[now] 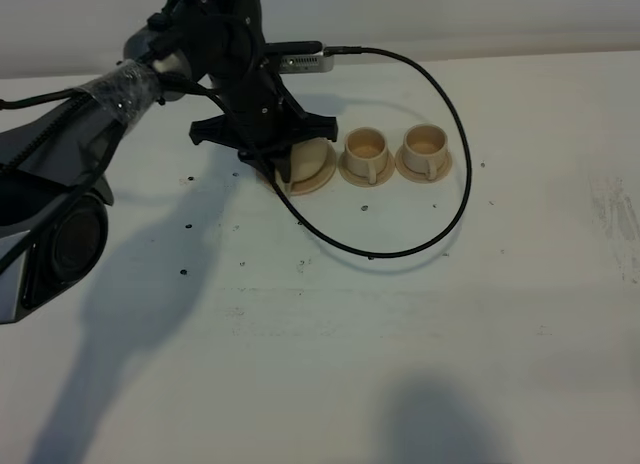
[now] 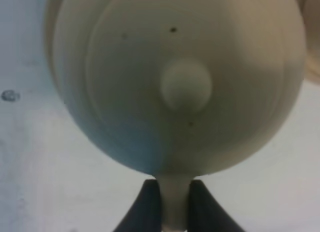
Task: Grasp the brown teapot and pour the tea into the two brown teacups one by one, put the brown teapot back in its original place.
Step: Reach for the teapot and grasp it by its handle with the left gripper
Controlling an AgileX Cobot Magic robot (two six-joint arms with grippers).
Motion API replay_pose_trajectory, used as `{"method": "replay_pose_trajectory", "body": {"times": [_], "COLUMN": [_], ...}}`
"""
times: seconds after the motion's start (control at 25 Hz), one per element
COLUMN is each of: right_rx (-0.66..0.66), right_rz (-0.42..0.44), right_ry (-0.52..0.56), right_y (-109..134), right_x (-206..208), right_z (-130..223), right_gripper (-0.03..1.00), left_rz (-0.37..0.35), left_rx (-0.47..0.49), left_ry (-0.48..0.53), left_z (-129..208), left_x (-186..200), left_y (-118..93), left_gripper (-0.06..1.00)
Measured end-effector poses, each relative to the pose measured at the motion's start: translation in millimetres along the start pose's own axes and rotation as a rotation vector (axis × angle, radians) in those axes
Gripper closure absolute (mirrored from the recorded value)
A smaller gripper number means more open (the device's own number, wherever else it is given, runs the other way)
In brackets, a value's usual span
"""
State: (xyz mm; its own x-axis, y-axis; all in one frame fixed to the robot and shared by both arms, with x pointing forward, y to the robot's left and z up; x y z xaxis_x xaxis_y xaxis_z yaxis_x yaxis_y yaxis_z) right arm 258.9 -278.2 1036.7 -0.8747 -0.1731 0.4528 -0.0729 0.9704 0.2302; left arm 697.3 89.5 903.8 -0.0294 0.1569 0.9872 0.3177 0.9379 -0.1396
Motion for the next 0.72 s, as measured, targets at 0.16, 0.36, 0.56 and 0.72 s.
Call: {"method": "replay_pose_trajectory", "body": {"times": [0.16, 0.36, 0.56, 0.72], "right_rx": [0.000, 0.000, 0.000, 0.000], "right_rz": [0.000, 0.000, 0.000, 0.000], "right_ry": [0.000, 0.000, 0.000, 0.000], "right_y": [0.0, 0.0, 0.0, 0.0], "right_x": [0.0, 0.0, 0.0, 0.0], "right_z": [0.0, 0.0, 0.0, 0.0], "right_gripper": [0.45, 0.45, 0.45, 0.45], "left_rz": [-0.010, -0.025, -0.071, -0.087], "left_rx": [-0.040, -0.098, -0.126, -0.141], "left_ry": [-0.003, -0.008, -0.023, -0.033], "left_z": [-0.6, -0.8, -1.8, -2.5], "left_x": [0.7, 3.8, 12.1, 17.0], "left_y": [2.6, 4.5, 11.9, 14.7], "left_gripper": [0.84, 0.84, 0.84, 0.84]}}
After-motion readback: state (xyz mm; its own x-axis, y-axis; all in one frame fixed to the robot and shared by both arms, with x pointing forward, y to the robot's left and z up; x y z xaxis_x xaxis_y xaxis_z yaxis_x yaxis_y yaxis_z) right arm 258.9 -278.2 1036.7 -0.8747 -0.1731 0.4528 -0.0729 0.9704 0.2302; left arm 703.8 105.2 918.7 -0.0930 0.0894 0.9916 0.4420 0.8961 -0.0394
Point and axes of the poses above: a point on each arm's last joint axis where the gripper is mounted, x pointing back along that axis away from the gripper, y along the wrist's bending axis when the last joint is at zero, z = x × y, the point moved 3 cm from there along -x, pointing out along that axis toward the gripper, and after that the axes turned 12 degrees about -x, right-handed, at the moved point
